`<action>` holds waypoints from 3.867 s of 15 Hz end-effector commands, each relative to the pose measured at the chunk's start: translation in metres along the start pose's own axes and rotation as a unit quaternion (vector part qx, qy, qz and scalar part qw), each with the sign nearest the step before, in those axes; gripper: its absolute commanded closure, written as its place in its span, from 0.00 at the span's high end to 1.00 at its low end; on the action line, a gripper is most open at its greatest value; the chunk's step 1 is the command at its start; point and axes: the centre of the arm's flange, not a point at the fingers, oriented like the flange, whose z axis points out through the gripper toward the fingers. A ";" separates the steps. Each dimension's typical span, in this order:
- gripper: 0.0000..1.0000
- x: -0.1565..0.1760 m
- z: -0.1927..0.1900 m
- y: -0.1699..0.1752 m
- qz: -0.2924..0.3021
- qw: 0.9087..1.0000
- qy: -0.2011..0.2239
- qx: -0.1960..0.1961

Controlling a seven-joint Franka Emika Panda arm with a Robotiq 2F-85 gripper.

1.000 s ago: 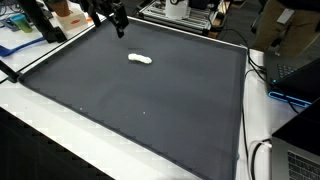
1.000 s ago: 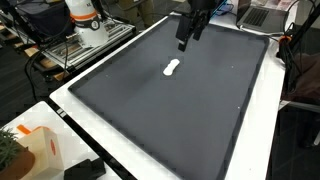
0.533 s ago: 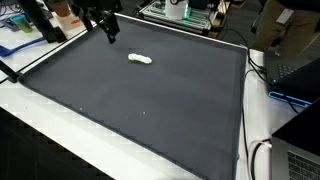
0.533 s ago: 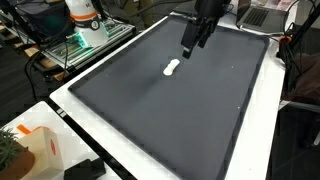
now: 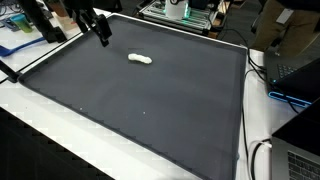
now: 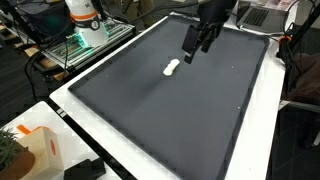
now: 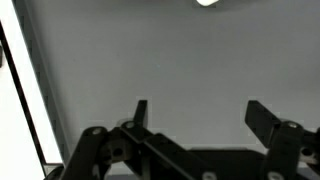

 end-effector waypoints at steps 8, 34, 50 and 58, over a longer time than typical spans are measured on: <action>1.00 -0.005 0.011 0.008 0.023 0.993 -0.114 0.034; 1.00 -0.013 0.055 0.070 0.191 0.954 -0.186 0.138; 1.00 -0.009 0.111 0.088 0.273 0.924 -0.226 0.145; 1.00 -0.008 0.121 0.083 0.280 0.916 -0.235 0.163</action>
